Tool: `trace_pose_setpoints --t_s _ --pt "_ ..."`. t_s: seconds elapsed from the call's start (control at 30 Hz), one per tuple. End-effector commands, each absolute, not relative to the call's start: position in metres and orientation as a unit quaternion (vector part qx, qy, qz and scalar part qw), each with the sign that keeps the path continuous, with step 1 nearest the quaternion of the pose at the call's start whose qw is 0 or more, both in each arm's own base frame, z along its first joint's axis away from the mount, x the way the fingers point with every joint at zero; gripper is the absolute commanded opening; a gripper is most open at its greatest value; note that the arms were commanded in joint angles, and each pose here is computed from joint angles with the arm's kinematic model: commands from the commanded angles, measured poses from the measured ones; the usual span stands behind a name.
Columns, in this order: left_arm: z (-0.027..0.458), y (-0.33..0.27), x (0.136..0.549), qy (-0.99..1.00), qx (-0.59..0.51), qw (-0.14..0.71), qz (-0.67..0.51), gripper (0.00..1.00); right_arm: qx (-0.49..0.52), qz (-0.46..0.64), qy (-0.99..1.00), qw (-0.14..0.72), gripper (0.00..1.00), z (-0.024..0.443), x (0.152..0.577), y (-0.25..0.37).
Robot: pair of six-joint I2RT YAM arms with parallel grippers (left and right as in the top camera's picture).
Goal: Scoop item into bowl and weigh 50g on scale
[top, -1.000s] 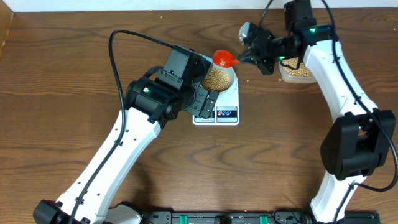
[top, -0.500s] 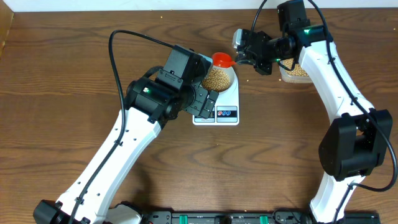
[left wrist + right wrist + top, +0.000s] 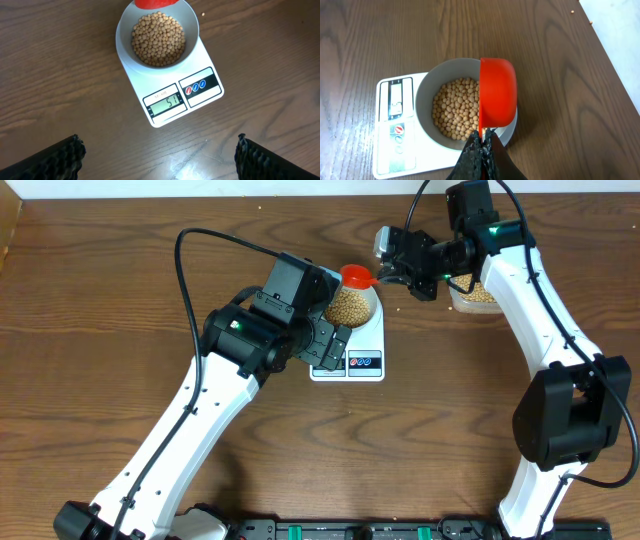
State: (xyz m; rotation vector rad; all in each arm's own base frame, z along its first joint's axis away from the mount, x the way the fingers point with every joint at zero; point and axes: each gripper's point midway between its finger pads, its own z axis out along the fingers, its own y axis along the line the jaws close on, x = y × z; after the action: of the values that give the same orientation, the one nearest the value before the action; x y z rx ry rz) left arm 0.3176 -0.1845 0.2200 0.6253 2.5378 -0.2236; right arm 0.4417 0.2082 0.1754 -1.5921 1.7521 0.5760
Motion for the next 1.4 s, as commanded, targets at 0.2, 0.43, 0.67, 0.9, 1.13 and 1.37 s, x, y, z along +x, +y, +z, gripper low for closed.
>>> trace_pose_setpoints --t_s 0.2,0.43,0.67,0.9,1.13,1.37 --pt "0.214 -0.183 0.317 0.937 0.235 0.248 -0.079 0.98 -0.598 0.255 0.662 0.373 0.01 0.192 0.444 0.209" --pt "0.214 -0.183 0.317 0.937 0.235 0.248 -0.079 0.98 -0.513 0.289 0.704 0.396 0.01 0.21 0.465 0.185" --pt "0.214 -0.183 0.317 0.937 0.235 0.248 -0.079 0.98 -0.436 0.279 0.751 0.411 0.01 0.228 0.48 0.135" --pt "0.214 -0.183 0.317 0.937 0.235 0.248 -0.079 0.98 -0.322 0.258 0.813 0.41 0.01 0.239 0.491 0.075" --pt "0.214 -0.183 0.317 0.937 0.235 0.248 -0.079 0.98 -0.405 0.281 0.764 0.417 0.01 0.245 0.478 0.124" --pt "0.214 -0.183 0.317 0.937 0.235 0.248 -0.079 0.98 -0.49 0.302 0.722 0.384 0.01 0.223 0.456 0.194"
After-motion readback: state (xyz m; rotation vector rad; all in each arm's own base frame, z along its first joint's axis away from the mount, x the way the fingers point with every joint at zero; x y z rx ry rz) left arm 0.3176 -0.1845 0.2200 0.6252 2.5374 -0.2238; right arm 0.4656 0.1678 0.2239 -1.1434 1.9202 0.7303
